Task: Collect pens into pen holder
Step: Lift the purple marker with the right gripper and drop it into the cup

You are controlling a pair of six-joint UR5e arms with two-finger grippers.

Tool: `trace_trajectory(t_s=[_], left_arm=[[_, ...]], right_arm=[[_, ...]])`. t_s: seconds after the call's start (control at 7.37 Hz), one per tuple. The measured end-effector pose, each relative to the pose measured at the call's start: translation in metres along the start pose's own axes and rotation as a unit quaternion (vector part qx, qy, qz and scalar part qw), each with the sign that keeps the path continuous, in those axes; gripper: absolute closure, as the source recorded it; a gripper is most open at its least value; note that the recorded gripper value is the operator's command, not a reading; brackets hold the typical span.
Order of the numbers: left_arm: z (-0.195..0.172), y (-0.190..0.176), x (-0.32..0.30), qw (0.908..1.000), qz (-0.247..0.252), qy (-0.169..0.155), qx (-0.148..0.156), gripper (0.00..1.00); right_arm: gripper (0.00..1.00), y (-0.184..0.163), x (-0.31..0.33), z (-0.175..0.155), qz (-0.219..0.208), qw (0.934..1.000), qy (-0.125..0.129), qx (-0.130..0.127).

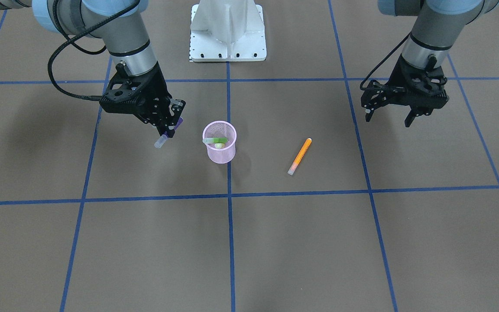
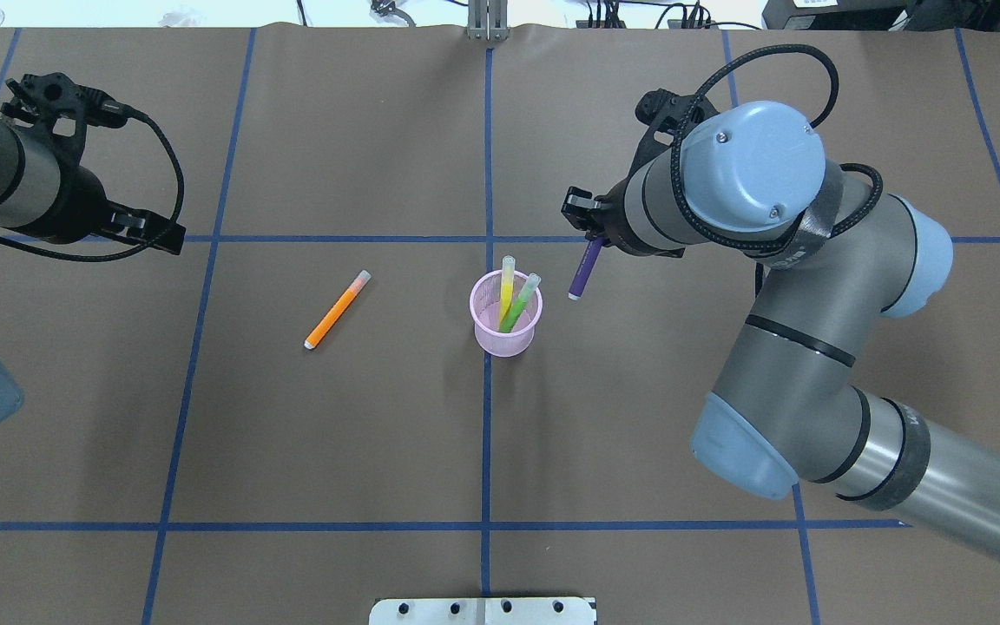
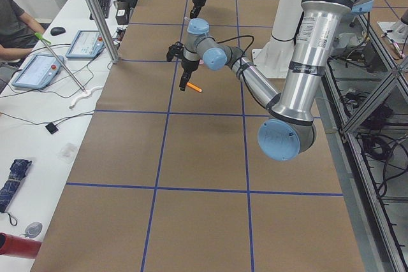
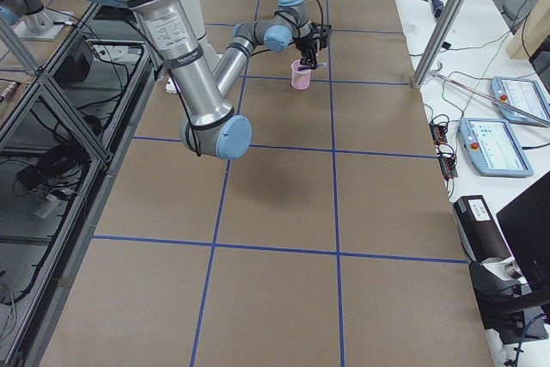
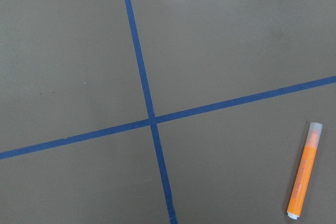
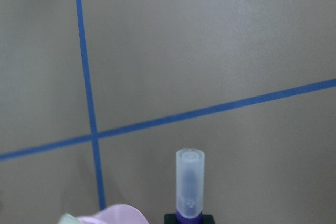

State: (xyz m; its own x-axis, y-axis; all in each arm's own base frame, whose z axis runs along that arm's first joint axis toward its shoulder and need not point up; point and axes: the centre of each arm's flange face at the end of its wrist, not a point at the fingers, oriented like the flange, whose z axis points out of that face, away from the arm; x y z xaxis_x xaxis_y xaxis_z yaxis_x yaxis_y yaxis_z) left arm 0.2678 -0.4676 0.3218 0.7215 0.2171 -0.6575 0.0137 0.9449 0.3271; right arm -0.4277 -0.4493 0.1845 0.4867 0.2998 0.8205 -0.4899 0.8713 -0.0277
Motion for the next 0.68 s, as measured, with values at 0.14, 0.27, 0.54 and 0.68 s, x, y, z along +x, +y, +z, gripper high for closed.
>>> trace_trajectory(t_s=[0.14,0.27,0.54,0.68], left_arm=[[0.000,0.000,0.000,1.0000,0.000,0.000,0.000,0.01],[0.001,0.000,0.000,1.0000,-0.001,0.000,0.000,0.01],[0.001,0.000,0.000,1.0000,0.000,0.000,-0.001,0.01],[0.001,0.000,0.000,1.0000,0.000,0.000,-0.001,0.01]], right_arm=[[1.00,0.016,-0.010,0.004,0.012,0.9993,-0.004,0.035],[1.00,0.033,-0.016,0.009,0.015,0.9980,-0.005,0.061],[1.00,0.059,-0.023,0.018,0.010,0.9966,-0.006,0.082],[1.00,0.069,-0.031,0.023,0.009,0.9961,-0.007,0.088]])
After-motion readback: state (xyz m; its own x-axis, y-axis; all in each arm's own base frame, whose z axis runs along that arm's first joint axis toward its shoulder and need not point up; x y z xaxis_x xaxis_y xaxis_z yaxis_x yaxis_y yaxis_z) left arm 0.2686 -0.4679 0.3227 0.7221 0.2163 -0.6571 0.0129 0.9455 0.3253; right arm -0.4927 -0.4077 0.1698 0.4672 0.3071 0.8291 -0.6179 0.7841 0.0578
